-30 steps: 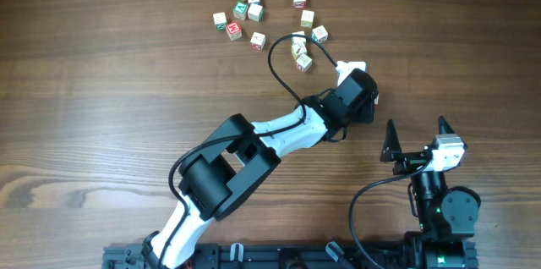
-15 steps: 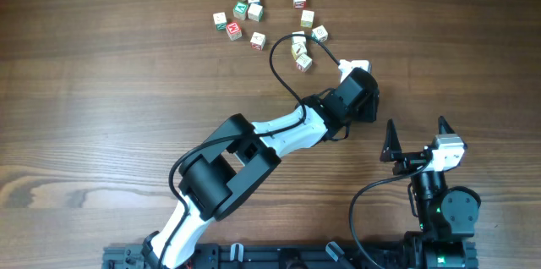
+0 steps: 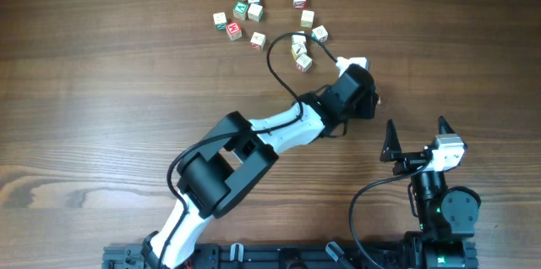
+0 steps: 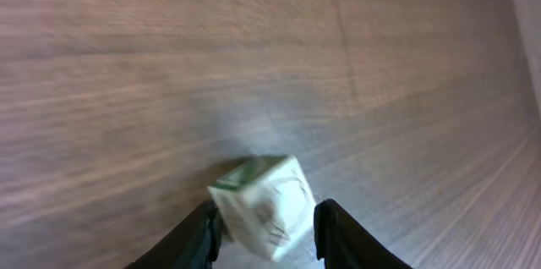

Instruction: Form a circle

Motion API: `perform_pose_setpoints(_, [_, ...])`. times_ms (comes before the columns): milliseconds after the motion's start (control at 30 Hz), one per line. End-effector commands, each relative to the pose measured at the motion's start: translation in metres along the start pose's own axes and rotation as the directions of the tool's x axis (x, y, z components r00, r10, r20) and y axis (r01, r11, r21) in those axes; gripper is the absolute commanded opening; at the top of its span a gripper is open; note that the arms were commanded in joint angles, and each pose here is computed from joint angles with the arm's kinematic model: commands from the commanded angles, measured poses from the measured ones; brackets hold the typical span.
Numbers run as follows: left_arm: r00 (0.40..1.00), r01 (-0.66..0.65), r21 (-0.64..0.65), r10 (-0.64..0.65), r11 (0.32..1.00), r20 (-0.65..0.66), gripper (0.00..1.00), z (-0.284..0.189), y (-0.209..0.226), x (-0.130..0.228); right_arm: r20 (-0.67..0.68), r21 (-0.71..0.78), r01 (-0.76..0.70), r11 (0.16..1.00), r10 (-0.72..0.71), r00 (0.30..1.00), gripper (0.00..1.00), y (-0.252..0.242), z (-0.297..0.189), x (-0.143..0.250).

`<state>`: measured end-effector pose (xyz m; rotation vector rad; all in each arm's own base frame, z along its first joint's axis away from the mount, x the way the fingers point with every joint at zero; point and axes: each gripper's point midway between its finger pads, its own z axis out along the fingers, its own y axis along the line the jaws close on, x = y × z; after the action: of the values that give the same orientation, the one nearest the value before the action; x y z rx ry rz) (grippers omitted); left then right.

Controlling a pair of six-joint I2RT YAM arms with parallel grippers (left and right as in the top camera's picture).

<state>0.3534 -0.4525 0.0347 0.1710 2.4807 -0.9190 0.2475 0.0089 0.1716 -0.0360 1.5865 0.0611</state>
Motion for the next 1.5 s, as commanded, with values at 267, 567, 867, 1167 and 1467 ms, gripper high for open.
perform_pose_setpoints(267, [0.992, -0.047, -0.041, 0.051, 0.998, 0.119, 0.53, -0.034, 0.036, -0.076, 0.005, 0.009, -0.013, 1.000, 0.013, 1.000, 1.00, -0.001, 0.000, -0.001])
perform_pose_setpoints(567, [0.942, -0.319, -0.221, 0.334, 0.922, 0.032, 0.75, -0.063, 0.107, -0.114, 0.005, 0.009, -0.013, 1.000, 0.013, 1.000, 1.00, -0.001, 0.000, -0.001])
perform_pose_setpoints(867, [0.949, -0.314, -0.248, 0.303, 0.917, -0.082, 0.66, -0.028, 0.149, -0.078, 0.005, 0.009, -0.013, 1.000, 0.013, 1.000, 1.00, -0.001, 0.000, -0.001])
perform_pose_setpoints(1167, [0.954, -0.301, -0.226, 0.294, 0.926, -0.064, 0.30, -0.035, 0.125, -0.079, 0.005, 0.009, -0.013, 1.000, 0.013, 1.000, 1.00, -0.001, 0.000, -0.001])
perform_pose_setpoints(1467, [0.984, -0.075, -0.227, 0.034, 0.971, -0.177, 0.25, -0.033, 0.060, 0.004, 0.005, 0.009, -0.013, 1.000, 0.013, 1.000, 1.00, -0.001, 0.000, -0.001])
